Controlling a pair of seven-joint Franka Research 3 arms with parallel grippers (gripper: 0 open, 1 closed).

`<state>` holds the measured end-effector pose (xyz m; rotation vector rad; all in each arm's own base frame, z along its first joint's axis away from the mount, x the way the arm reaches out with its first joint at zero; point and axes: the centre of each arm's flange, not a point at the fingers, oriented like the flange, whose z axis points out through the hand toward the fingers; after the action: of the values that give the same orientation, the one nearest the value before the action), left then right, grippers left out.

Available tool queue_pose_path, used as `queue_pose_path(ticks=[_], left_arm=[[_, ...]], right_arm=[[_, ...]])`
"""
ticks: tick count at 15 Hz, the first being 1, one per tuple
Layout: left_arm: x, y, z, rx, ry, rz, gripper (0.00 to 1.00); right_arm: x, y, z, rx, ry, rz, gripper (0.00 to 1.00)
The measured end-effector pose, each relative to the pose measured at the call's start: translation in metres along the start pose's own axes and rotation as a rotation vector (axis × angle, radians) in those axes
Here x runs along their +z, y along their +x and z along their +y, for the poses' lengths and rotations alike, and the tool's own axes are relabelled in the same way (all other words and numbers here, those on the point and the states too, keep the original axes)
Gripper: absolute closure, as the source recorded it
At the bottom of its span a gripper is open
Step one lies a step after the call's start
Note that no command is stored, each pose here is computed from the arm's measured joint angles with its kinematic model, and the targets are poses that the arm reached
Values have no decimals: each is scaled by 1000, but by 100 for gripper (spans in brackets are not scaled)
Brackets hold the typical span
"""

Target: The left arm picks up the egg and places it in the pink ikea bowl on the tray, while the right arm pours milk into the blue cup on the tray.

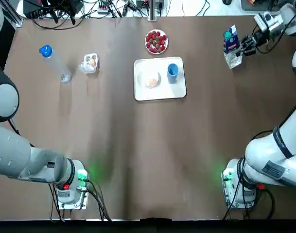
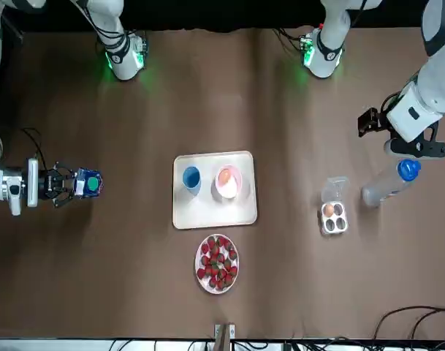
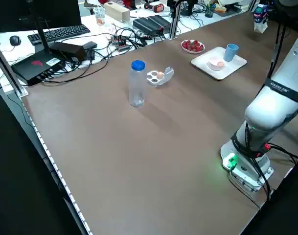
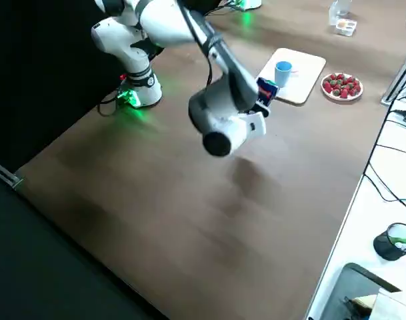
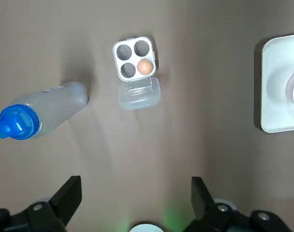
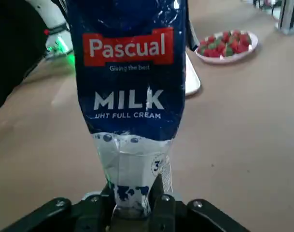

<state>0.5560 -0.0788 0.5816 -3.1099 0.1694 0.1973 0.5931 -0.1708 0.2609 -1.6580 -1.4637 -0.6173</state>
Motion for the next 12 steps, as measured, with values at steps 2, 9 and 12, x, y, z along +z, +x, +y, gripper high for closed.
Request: queue_pose_path(ticks=[2, 9, 12], left_arm=[[0, 0, 0, 0, 0, 0, 0], [0, 0, -4, -7, -1, 0, 0], [0, 0, -4, -7, -1, 0, 0]], right_arm=[[5, -27, 0, -47, -13, 81, 68], [9, -112, -15, -150, -87, 272, 68], [27, -133, -14, -173, -82, 305, 68]])
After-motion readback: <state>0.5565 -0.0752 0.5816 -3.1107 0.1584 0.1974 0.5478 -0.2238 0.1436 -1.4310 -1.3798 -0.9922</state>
